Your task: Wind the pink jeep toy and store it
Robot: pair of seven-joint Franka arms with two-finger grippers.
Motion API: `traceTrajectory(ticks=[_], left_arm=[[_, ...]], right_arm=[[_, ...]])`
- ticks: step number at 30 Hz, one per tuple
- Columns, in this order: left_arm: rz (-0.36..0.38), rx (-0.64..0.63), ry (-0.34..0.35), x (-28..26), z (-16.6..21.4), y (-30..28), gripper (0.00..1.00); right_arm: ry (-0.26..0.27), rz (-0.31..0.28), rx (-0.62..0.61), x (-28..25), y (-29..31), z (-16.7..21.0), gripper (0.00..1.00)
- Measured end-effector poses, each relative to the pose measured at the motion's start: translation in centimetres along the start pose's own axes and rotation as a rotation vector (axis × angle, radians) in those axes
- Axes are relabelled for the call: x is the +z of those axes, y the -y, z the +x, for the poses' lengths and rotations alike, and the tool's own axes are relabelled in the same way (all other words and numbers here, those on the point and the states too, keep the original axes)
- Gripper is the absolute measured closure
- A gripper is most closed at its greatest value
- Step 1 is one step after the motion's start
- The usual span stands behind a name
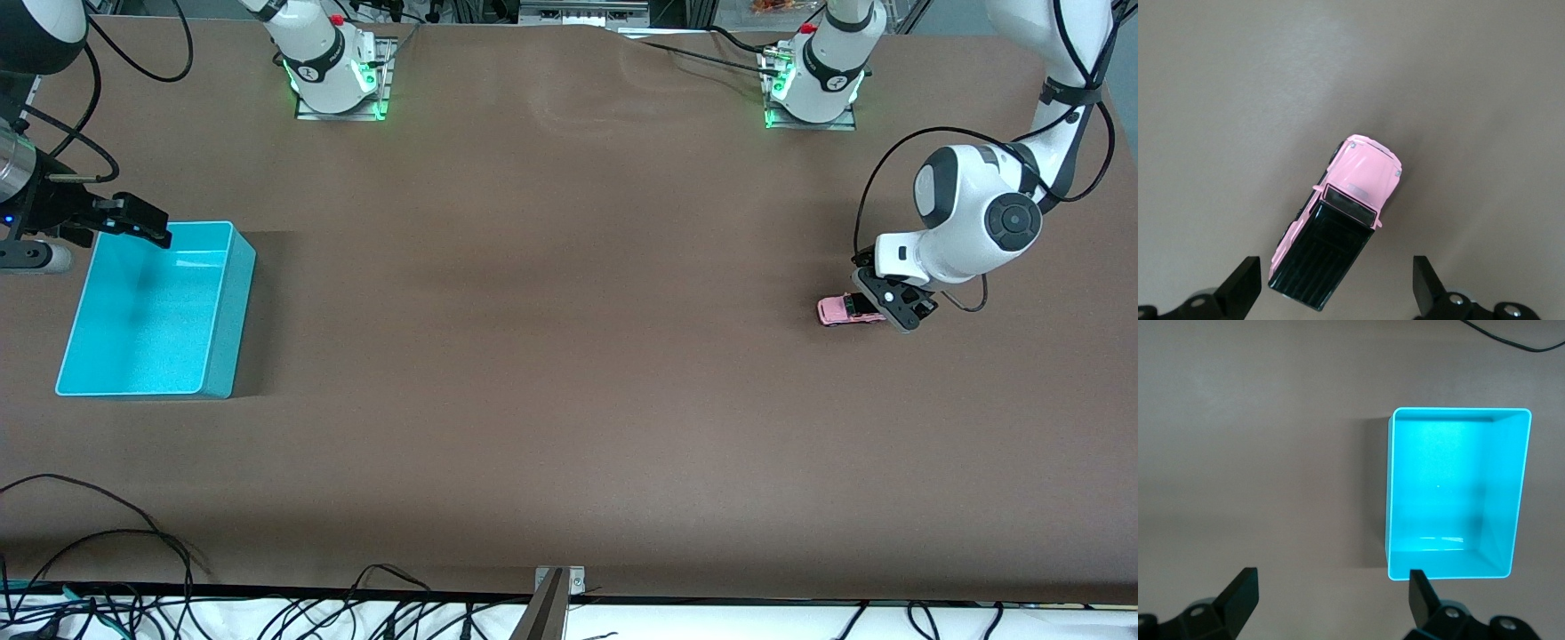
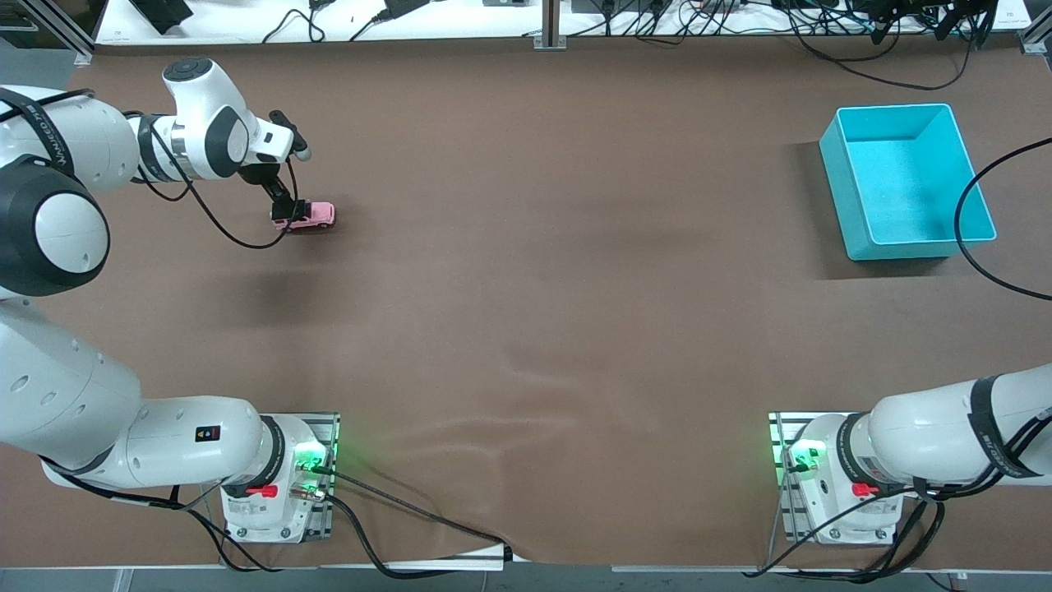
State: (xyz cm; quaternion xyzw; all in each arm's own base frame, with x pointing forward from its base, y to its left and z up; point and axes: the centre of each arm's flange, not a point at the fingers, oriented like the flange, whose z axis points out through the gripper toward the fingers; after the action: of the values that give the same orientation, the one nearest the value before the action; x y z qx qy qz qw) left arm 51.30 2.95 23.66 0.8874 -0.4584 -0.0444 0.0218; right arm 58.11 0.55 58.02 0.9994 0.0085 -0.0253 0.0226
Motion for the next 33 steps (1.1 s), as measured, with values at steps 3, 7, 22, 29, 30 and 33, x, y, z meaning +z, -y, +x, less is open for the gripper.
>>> traceTrajectory(ticks=[3,7,22,29,30,33], left_arm=[[0.007,0.099,-0.005,0.2,0.0,0.1,0.00],[0.022,0.229,-0.013,0.8,-0.1,0.3,0.00],[0.012,0.485,-0.073,4.3,-0.2,0.6,0.01],[-0.001,0.515,-0.091,5.6,-0.4,0.6,0.05],[0.000,0.516,-0.091,5.5,-0.4,0.6,0.09],[0.009,0.521,-0.094,5.2,-0.3,0.8,0.13]], right_arm=[[0.000,0.000,0.000,0.0,0.0,0.0,0.00],[0.000,0.000,0.000,0.0,0.0,0.0,0.00],[0.000,0.000,0.000,0.0,0.0,0.0,0.00],[0.000,0.000,0.000,0.0,0.0,0.0,0.00],[0.000,0.000,0.000,0.0,0.0,0.0,0.00],[0.000,0.000,0.000,0.0,0.0,0.0,0.00]])
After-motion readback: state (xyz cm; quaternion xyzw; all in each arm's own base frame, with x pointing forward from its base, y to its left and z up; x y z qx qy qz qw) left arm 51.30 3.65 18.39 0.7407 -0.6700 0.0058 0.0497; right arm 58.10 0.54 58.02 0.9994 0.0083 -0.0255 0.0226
